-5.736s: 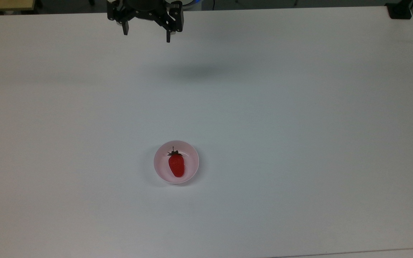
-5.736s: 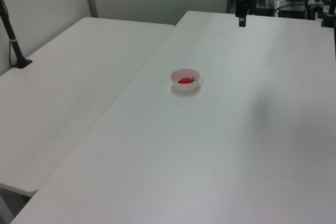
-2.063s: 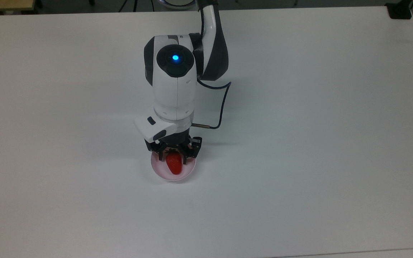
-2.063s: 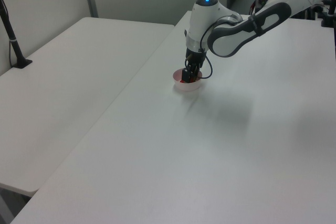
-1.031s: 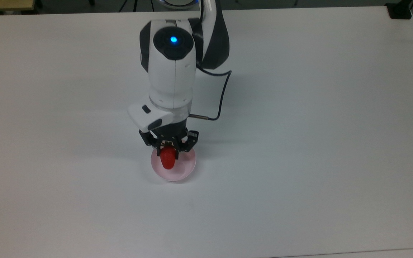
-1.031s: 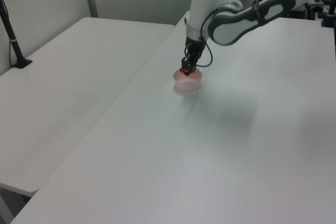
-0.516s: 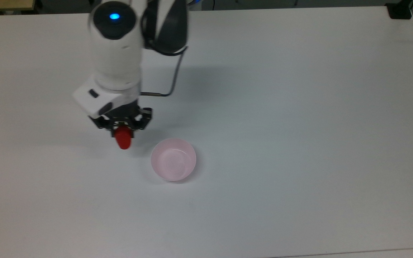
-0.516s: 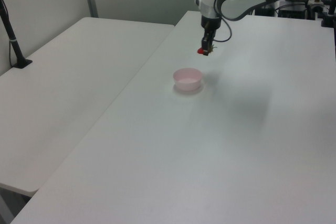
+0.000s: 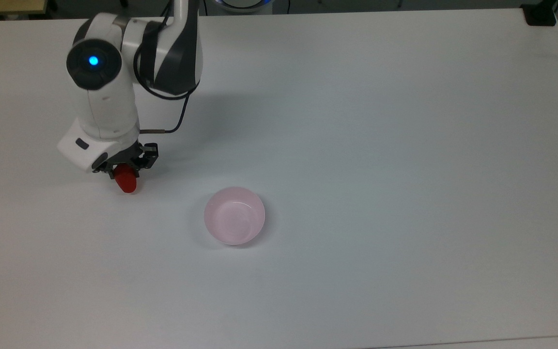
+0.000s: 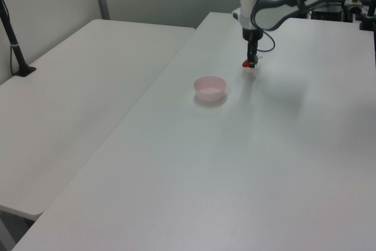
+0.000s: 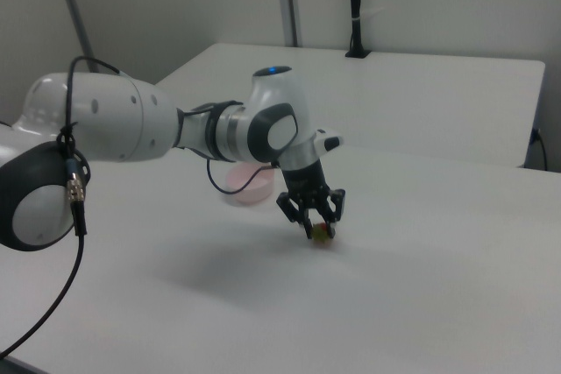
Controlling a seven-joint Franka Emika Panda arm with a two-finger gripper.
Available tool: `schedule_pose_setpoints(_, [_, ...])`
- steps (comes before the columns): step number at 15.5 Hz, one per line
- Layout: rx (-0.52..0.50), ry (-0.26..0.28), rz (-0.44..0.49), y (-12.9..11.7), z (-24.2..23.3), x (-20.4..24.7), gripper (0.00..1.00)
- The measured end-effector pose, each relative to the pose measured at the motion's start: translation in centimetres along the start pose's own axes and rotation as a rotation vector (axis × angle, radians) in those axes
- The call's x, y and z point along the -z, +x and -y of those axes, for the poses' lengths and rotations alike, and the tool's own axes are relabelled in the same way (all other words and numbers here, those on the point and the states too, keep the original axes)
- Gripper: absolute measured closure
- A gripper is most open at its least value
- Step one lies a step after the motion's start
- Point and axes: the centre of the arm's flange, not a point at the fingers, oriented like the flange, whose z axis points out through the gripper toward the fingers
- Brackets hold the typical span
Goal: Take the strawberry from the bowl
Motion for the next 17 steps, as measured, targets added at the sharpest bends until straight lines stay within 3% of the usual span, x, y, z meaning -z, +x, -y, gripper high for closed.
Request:
schedule_pose_setpoints(2, [-0.002, -0.004, 0.006, -0.1, -0.4, -0.7, 0.55])
schedule_pose_setpoints(3, [-0.005, -0.004, 0.006, -0.2, -0.7, -0.7, 0.48])
schedule_pose_setpoints(8, [-0.013, -0.018, -0.025, 0.1, -1.2, 1.3, 0.01])
schedule_pose_setpoints(12, [-0.048, -0.007, -0.024, 0.0, 1.1, 8.7, 0.00])
schedule_pose_setpoints(17, [-0.217, 0.081, -0.045, -1.7, 8.3, 20.9, 0.00])
